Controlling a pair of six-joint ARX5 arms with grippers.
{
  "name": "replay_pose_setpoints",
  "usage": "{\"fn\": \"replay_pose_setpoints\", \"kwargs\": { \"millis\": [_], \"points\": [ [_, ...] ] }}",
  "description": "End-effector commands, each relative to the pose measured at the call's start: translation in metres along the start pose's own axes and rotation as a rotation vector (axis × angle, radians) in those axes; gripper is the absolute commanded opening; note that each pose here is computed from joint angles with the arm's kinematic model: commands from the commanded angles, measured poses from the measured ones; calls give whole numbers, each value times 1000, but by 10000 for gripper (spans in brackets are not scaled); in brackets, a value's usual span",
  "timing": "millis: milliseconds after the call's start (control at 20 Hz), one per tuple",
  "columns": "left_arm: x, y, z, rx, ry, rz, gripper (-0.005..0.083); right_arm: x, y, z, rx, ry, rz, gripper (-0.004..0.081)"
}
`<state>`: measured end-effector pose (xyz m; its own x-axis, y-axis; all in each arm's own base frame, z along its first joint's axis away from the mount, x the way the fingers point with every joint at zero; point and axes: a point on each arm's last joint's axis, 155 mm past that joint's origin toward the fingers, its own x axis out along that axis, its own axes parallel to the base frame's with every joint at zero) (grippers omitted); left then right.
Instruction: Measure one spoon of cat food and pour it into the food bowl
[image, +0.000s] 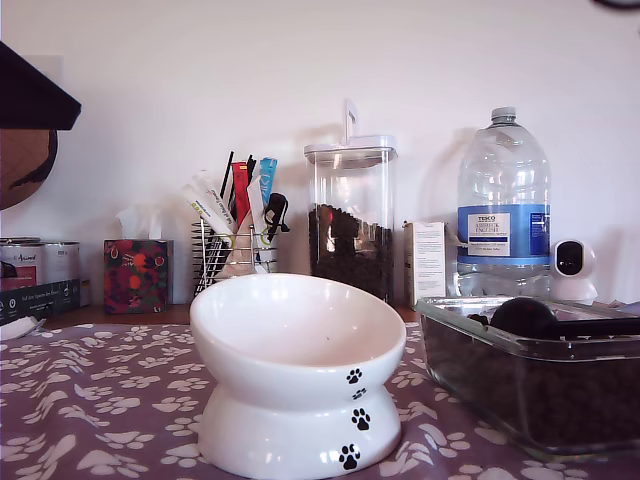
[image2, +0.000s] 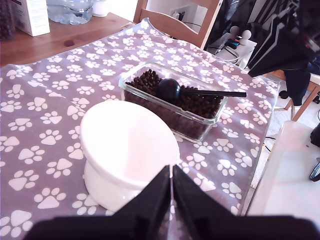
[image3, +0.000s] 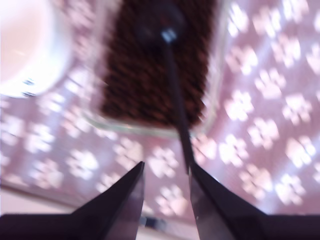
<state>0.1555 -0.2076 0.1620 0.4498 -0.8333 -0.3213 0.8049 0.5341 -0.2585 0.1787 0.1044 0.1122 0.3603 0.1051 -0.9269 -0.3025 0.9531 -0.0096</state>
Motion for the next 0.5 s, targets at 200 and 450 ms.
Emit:
{"fn": "replay_pose_setpoints", "kwargs": {
  "millis": [200, 450],
  "points": [
    [1, -1, 0, 0, -3, -4, -19, 32, -9, -18, -46, 175, -59, 253],
    [1, -1, 0, 0, -2, -4, -19, 46, -15, -23, -97, 249, -87, 253]
  ]
}}
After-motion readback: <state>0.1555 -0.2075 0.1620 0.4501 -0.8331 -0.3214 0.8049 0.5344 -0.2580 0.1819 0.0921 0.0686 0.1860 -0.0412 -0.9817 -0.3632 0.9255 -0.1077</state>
